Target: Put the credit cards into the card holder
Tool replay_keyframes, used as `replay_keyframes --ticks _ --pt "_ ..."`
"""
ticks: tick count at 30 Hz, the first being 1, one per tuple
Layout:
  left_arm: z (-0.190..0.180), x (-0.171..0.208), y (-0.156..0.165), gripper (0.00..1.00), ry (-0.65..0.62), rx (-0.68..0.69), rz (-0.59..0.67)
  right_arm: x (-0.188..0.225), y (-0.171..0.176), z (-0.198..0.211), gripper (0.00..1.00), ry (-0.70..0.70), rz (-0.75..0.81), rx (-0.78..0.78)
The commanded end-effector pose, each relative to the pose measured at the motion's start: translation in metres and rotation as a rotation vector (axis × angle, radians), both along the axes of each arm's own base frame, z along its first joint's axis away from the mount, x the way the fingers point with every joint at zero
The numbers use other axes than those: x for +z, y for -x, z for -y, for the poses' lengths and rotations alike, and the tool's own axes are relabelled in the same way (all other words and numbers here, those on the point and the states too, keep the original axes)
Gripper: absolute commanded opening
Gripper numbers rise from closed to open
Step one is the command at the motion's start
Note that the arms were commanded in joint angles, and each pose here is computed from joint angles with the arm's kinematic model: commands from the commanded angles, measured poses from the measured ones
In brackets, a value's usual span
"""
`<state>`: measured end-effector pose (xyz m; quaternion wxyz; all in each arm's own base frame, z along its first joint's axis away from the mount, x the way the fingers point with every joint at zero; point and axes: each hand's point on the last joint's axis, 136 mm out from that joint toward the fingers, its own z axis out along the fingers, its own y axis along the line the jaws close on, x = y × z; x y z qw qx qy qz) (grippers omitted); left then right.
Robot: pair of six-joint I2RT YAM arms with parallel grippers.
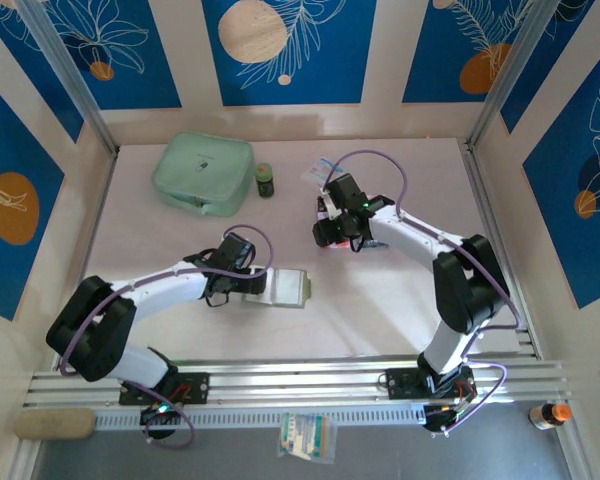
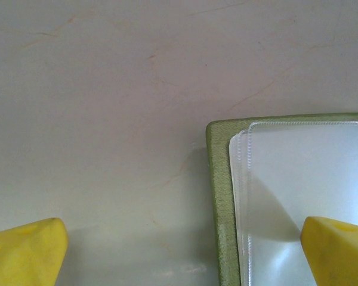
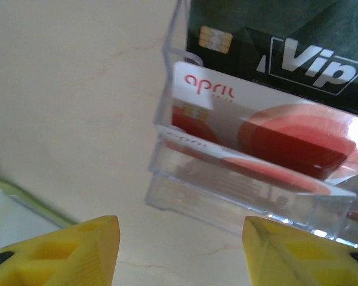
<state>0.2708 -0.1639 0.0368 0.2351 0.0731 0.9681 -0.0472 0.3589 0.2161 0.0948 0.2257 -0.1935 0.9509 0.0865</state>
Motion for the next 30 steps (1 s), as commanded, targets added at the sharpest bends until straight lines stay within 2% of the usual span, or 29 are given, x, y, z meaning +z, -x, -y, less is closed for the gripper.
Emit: replay_keyframes --ticks 1,5,19,30 --pt "-0.002 0.000 0.000 1.00 -0.024 -0.010 0.011 -0.005 -0.009 0.009 0.55 0.094 0.021 0.038" --pt "-0.003 0.001 0.000 1.00 -0.022 -0.008 0.013 -0.003 -0.008 -0.002 0.49 0.049 -0.005 0.045" --pt "0.002 0.005 -0.003 1.00 -0.011 -0.012 0.012 -0.027 0.037 -0.024 0.49 0.001 -0.125 0.068" --pt "0.001 0.007 -0.003 1.00 -0.013 -0.010 0.017 -0.052 0.023 -0.037 0.48 0.017 -0.180 0.084"
